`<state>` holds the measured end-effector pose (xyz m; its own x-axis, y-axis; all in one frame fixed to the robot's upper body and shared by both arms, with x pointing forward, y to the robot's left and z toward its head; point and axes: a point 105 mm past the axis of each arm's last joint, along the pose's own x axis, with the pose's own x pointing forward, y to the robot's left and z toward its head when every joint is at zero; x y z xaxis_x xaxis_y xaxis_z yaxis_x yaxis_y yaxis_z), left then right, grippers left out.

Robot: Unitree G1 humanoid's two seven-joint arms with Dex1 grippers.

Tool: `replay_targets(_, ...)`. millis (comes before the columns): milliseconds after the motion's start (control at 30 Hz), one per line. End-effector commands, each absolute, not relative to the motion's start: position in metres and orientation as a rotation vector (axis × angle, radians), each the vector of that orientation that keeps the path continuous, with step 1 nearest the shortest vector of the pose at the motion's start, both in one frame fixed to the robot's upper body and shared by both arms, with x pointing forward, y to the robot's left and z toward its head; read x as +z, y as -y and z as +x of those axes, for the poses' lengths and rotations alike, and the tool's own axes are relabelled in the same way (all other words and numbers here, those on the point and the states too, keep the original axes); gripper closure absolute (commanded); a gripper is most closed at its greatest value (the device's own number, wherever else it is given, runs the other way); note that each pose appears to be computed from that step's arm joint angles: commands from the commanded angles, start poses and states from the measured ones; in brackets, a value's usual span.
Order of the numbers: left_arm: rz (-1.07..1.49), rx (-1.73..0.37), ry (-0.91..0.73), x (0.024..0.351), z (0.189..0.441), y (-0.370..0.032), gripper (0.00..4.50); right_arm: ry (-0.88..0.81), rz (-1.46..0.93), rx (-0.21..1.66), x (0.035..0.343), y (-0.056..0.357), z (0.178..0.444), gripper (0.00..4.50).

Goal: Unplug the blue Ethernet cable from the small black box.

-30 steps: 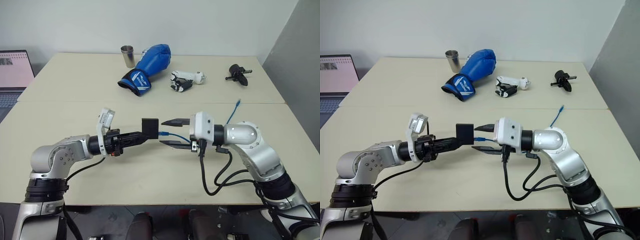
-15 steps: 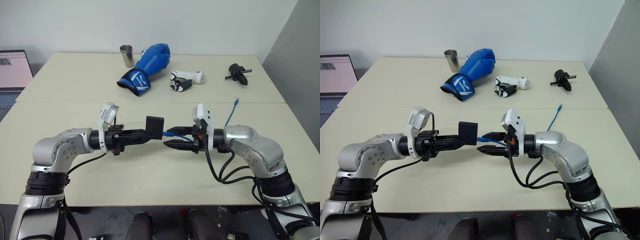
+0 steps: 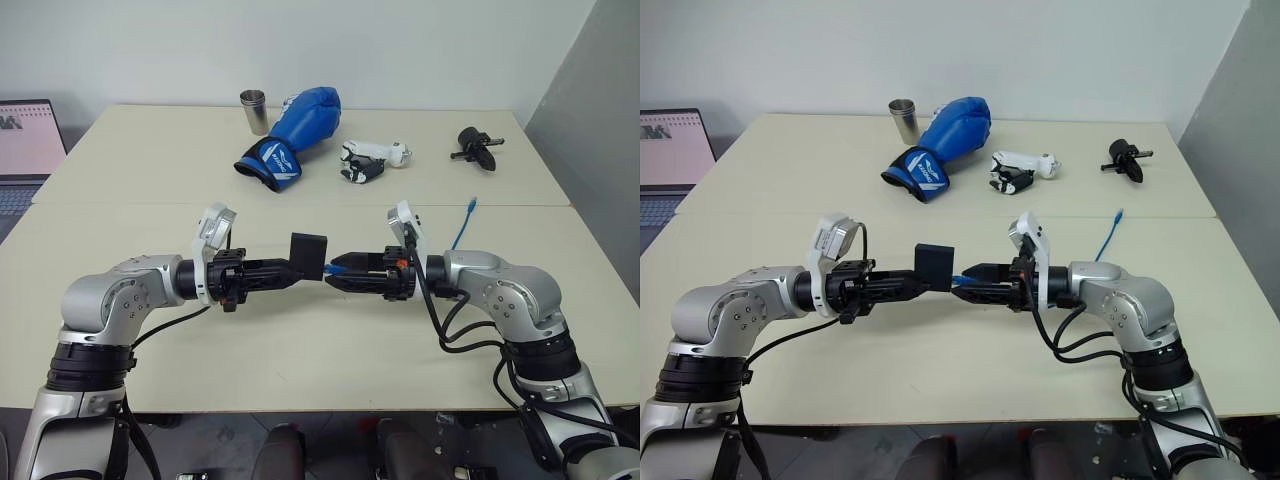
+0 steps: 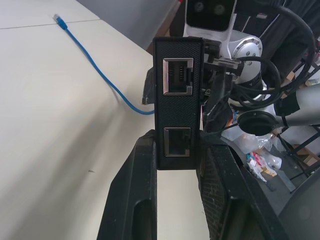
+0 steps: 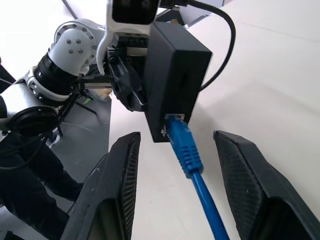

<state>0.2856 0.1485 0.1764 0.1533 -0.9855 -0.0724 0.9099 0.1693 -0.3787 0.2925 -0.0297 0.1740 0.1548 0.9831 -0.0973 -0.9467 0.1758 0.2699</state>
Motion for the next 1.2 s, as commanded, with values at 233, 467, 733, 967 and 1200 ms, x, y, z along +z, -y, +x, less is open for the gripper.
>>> replay_targets(233, -0.216, -1.412, -0.307, 0.1837, 0.2807, -0.1478, 3.73, -0.233, 0.218, 1.416, 0.1907, 0.0305, 0.2926, 2.04)
replay_targets(467, -0.212, -1.414, -0.304, 0.1834, 0.282, -0.1475, 3.73, -0.244, 0.21, 1.42, 0.1899, 0.0315, 0.2918, 3.02)
replay_targets(733, -0.219, -1.412, -0.294, 0.1824, 0.284, -0.145, 3.73, -0.246, 0.143, 1.437, 0.1858, 0.0278, 0.2873, 4.5)
replay_targets(967, -0.214, -1.419, -0.3, 0.1805, 0.283, -0.1438, 3.73, -0.255, 0.133, 1.436, 0.1833, 0.0276, 0.2873, 4.5)
replay_targets(1200, -0.209, -1.43, -0.298, 0.1813, 0.2818, -0.1424, 3.73, -0.256, 0.171, 1.438, 0.1853, 0.0295, 0.2872, 3.27)
